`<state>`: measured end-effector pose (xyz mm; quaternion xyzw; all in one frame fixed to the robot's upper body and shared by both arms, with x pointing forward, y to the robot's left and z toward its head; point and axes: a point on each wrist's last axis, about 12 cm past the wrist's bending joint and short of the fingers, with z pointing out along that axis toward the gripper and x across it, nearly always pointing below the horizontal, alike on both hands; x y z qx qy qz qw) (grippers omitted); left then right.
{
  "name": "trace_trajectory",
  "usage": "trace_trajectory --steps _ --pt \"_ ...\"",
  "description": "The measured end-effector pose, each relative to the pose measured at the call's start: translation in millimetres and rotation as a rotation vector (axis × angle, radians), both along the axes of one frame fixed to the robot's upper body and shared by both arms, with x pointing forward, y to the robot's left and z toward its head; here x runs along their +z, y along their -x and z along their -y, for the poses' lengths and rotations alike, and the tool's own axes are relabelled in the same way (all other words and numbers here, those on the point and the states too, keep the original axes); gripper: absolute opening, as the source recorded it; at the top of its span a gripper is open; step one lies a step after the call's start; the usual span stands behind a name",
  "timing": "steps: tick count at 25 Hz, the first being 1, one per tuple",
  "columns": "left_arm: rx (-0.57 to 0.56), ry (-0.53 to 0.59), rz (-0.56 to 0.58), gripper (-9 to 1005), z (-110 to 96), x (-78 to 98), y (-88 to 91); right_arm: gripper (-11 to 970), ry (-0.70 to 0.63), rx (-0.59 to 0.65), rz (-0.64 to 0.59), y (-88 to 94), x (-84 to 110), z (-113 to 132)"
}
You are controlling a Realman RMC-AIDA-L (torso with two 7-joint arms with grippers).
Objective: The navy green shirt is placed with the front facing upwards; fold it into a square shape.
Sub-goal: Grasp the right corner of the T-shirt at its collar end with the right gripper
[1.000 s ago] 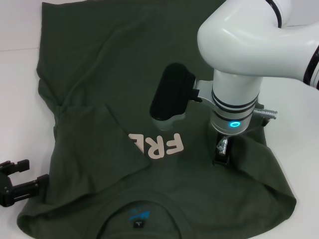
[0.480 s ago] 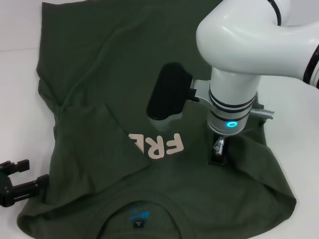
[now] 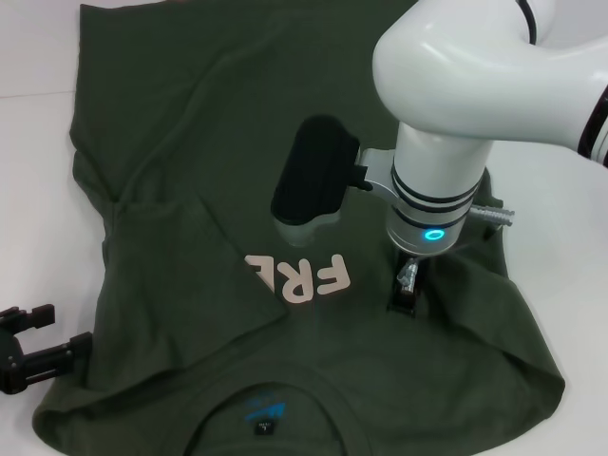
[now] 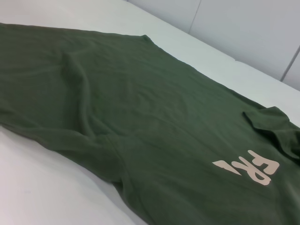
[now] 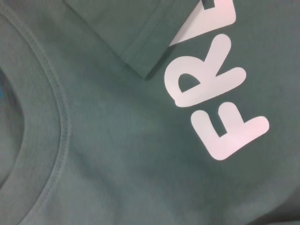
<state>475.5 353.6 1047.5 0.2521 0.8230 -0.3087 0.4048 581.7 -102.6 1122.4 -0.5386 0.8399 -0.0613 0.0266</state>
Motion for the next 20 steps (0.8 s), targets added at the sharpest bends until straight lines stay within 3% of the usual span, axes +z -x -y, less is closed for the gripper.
trace_trajectory --steps 7,12,20 --pt "0.0 -0.001 0.0 809 0.0 -0.1 -0.1 15 -0.033 -0.024 0.034 -3.3 2.4 -3.2" --pt "0.004 -0.001 0.001 809 -0.9 0.1 0.1 117 -0.046 -0.035 0.036 -4.6 3.8 -2.9" --pt "0.006 -0.004 0.002 810 -2.0 0.5 -0.3 156 -0.071 -0.038 0.038 -5.0 3.2 -4.2"
